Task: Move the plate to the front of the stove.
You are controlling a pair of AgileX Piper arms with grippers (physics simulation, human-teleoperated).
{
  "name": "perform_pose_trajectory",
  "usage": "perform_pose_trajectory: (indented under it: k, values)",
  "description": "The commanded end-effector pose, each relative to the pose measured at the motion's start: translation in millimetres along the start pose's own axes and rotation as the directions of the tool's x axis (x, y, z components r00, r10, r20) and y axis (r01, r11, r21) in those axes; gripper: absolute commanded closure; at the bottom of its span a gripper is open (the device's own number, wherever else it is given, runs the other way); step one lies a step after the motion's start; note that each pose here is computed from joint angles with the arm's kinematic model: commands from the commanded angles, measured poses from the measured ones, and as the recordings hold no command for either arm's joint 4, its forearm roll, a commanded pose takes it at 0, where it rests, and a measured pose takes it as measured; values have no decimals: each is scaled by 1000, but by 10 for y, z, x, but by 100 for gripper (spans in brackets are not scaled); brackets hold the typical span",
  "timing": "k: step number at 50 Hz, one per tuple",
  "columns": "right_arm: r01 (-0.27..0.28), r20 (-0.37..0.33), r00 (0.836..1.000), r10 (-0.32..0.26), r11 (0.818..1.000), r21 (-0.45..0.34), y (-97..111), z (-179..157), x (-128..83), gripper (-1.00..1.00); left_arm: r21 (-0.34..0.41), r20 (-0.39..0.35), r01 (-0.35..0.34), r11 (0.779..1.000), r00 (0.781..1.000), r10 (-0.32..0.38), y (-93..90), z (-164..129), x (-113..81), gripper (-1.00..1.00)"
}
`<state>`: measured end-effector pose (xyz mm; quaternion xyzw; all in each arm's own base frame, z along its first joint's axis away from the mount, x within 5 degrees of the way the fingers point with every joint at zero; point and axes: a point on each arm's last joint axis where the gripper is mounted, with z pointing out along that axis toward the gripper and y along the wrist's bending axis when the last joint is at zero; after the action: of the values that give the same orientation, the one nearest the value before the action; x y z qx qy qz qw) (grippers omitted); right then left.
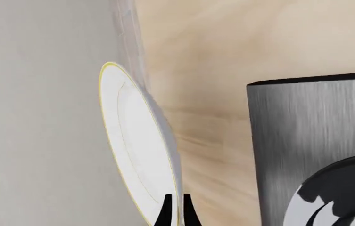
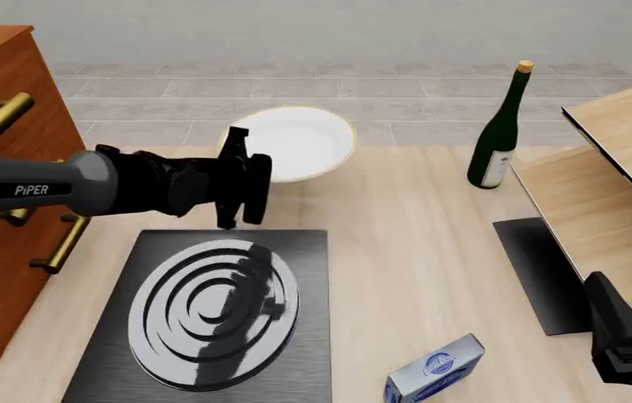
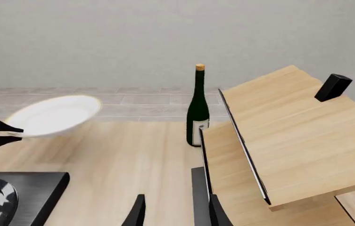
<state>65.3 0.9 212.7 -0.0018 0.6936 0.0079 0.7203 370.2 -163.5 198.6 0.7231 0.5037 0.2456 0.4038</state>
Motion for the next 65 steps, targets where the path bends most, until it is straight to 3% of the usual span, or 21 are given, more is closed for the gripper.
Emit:
perform_pose_trajectory:
  k: [1,28,65]
  values:
    - [0,0,1000,0,1000,0,0,1,0,-100,-1,-30,10,1000,999,-10,37,3,146,100]
    - [0,1,1000,0,1000,0,0,-1,0,-100,23,-93,68,997,993,-66,65,79,452,100]
    - [3,-1,1000,-3,1000,0,0,2,0,-100,74,-149,81,994,986,-69,-182,157,737,100]
